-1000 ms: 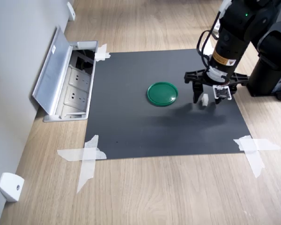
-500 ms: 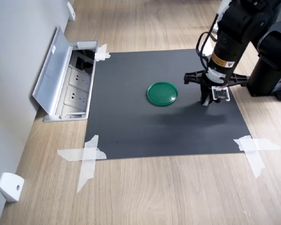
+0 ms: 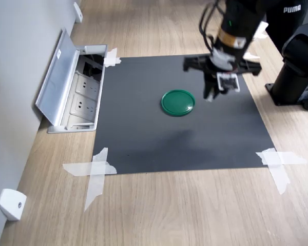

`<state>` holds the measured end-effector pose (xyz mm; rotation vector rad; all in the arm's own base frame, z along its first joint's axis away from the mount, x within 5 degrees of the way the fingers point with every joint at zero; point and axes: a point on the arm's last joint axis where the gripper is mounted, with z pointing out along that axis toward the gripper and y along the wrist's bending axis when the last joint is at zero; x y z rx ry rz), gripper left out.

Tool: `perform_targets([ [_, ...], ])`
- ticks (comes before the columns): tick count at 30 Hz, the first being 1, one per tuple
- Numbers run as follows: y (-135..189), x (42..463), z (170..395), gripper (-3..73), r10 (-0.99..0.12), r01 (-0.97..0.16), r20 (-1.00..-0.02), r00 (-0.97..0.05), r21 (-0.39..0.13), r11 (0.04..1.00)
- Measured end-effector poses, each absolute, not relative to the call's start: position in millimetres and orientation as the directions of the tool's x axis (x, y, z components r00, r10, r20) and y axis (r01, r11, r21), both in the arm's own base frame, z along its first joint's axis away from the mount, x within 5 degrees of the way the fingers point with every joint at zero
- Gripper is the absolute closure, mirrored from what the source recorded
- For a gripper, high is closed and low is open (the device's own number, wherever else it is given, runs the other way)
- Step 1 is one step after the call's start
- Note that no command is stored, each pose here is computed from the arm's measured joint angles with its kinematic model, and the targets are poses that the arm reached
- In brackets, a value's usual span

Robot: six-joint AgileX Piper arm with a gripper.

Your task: Grasp a white terminal and put it on the green lid.

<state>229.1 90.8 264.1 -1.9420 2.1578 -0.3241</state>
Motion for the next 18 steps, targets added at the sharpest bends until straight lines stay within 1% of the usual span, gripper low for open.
perform_targets([
  [2,90,237,277,61.3,-0.992,-0.935,-0.057,-0.117,-0.330,0.129],
  [4,83,246,281,61.3,-0.986,-0.930,-0.080,-0.145,-0.330,0.164],
  [5,78,250,280,61.3,-0.983,-0.929,-0.080,-0.164,-0.322,0.181],
  [8,61,263,267,61.3,-0.973,-0.931,-0.059,-0.224,-0.281,0.231],
  [10,52,270,259,61.3,-0.965,-0.929,-0.049,-0.257,-0.264,0.261],
  [13,41,281,248,61.3,-0.956,-0.919,-0.041,-0.291,-0.265,0.291],
  [18,28,289,227,61.3,-0.955,-0.921,0.006,-0.297,-0.268,0.285],
])
